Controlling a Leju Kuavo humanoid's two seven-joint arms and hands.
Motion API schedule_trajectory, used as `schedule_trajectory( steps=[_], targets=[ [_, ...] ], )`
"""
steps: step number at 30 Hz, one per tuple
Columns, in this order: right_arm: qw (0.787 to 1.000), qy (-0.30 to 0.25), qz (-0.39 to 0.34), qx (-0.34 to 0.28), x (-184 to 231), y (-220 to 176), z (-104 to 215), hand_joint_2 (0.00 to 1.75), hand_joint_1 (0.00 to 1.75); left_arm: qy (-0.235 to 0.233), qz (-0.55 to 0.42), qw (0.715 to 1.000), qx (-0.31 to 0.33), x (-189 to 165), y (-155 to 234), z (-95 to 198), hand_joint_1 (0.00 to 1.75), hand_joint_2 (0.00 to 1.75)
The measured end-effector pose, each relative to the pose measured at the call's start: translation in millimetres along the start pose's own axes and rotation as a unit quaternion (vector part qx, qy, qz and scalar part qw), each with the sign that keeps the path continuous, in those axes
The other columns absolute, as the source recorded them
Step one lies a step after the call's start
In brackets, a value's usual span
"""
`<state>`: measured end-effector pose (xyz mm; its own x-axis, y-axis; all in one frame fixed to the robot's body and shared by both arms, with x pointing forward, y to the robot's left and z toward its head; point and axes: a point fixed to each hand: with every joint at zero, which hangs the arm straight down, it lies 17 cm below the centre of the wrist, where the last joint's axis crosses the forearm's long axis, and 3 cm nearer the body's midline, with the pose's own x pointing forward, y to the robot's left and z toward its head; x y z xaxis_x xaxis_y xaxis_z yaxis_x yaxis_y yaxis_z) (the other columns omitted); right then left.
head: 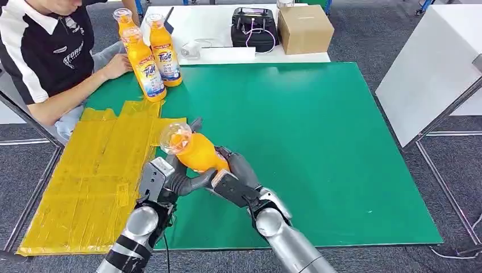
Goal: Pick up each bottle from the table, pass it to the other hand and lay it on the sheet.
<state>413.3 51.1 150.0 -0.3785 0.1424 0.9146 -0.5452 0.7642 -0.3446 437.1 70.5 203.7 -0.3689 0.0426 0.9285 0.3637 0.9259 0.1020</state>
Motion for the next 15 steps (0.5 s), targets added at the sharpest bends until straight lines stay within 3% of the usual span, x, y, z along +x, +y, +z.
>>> schedule_trajectory(
  steps=[14,15],
  targets=[
    [0.999,0.001,0.019,0.028,-2.1,14.7,-3.0,1.75,1.75,0.006,0.005,1.000,0.000,-6.0,-0.6,-4.2,0.02,1.75],
    [0.999,0.001,0.020,0.029,-2.4,15.3,-3.0,1.75,1.75,0.005,0.006,1.000,0.000,-6.0,-0.5,-4.1,0.80,1.75]
  ],
)
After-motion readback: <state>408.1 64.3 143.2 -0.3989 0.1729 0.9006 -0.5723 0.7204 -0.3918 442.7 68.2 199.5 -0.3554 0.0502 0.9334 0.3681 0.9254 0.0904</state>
